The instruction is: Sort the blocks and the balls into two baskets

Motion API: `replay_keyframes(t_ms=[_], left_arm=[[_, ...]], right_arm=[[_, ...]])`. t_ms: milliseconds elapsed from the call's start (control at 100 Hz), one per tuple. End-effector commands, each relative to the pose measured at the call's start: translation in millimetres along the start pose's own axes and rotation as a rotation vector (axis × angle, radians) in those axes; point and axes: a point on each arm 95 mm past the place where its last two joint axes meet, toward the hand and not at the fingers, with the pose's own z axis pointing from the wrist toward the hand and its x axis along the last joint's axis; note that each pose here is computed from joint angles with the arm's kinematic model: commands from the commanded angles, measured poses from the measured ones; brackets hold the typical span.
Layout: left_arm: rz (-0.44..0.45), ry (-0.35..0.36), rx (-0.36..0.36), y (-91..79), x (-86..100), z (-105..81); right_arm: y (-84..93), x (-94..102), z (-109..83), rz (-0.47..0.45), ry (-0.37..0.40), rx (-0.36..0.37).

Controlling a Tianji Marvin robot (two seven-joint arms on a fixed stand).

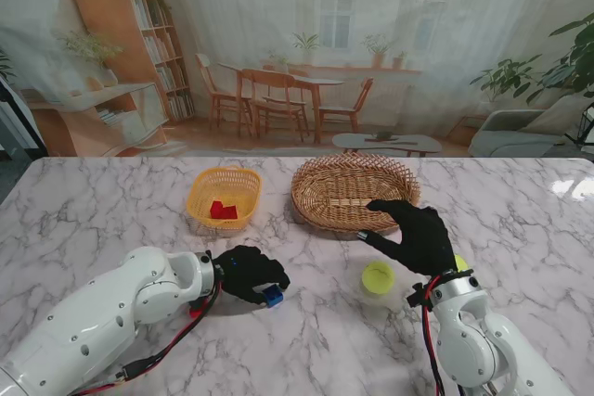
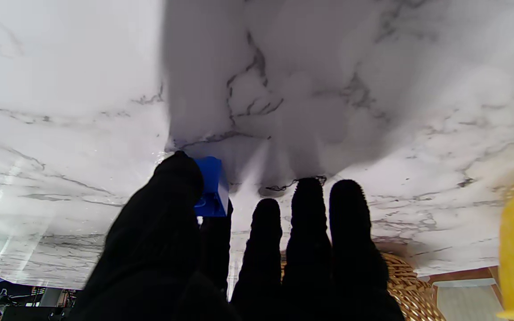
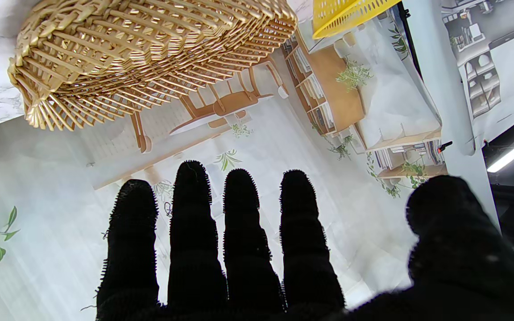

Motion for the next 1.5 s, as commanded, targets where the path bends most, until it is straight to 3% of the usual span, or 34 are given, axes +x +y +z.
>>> replay_keyframes(t_ms=[0,550,970,1170,1490], left_arm=[[-0.009,-0.005,-0.052,14.9,0.2,-0.2],[0.04,0.007,-0.029,22.2,2.2,4.3],[0.017,0.011,0.013,19.0,6.4,4.4],[0.018,0.006,0.057,4.7,7.6,-2.9],[0.074,-0.026,0.132,-35.1,-1.6,-17.9]], right_arm=[[-1.3,-1.9,-2.2,-0.001,-0.007,-0.001],[-0.5,-2.2,-2.9,-0.001,-0.007,-0.009],[0.3,-2.2,-2.3,0.0,-0.008,-0.015],[0.4,-2.1,-2.4,0.0,-0.008,-0.016],[0.5,-2.0,-2.4,0.002,-0.011,-0.017]])
